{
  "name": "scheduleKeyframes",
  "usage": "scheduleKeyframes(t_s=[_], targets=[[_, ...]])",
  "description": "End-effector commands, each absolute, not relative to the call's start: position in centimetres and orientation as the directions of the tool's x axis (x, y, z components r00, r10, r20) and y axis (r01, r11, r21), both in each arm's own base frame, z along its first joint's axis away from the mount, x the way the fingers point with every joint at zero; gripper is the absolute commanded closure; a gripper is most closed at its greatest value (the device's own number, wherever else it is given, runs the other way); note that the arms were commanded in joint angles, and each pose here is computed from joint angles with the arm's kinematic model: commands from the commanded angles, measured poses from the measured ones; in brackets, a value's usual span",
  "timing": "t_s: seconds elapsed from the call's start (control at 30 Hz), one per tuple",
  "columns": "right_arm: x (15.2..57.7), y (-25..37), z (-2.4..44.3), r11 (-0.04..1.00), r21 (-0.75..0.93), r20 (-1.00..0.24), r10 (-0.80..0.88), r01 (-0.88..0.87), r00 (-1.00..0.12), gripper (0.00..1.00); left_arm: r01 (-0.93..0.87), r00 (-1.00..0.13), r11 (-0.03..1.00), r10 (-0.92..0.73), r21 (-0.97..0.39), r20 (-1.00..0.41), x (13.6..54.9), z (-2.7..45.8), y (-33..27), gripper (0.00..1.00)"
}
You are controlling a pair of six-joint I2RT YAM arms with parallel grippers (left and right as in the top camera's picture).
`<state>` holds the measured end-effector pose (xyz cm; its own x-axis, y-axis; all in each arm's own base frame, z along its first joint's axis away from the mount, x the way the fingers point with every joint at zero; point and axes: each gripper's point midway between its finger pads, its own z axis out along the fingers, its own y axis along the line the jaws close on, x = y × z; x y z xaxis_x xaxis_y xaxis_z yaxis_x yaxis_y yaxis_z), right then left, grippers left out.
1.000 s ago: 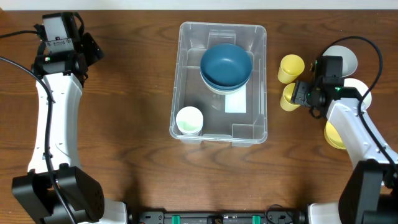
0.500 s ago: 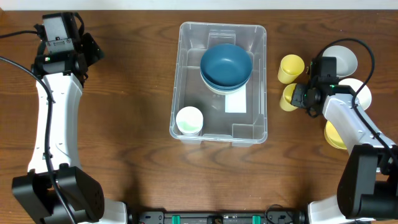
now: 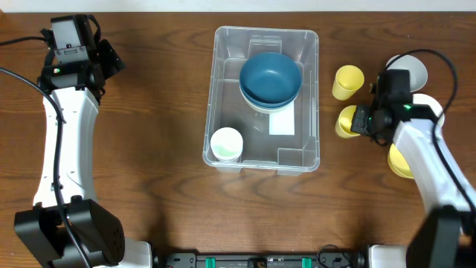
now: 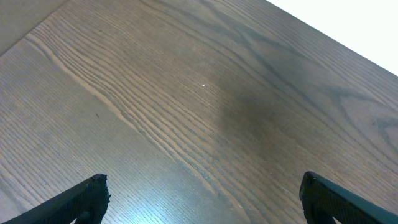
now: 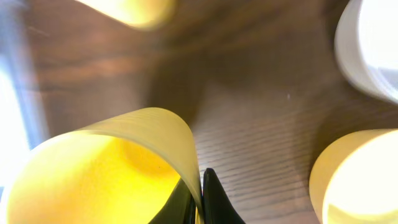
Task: Pack container
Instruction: 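Grasp the yellow cup rim with the right gripper and lift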
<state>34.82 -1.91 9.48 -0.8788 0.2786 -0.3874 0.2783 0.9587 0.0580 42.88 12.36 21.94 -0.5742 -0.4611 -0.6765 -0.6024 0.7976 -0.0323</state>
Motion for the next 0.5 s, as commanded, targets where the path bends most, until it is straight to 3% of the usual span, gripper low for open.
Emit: scheduleKeyframes(t_s=[0.0,0.27,0.47], targets=[[35.8,0.4,16.7,0.969,0.15,-0.537,0.246,0.196,-0.807,0.99,-0.609,-0.555,0.792,-0.457,-0.034,-0.695,42.7,23.1,12.7,0.02],[33.1,6.8,27.4,0.977,0.206,-0.768,0.127,-0.053,-0.628,0.99,-0.61,-0.555,0.792,-0.457,-0.034,-0.695,42.7,23.1,12.7,0.02],[32.3,12.5,30.3,0.947,0.218,-0.838,0.058,-0.236,-0.543,0.99,-0.61,-0.555,0.792,-0.457,-0.034,-0.695,42.7,23.1,12.7,0.02]])
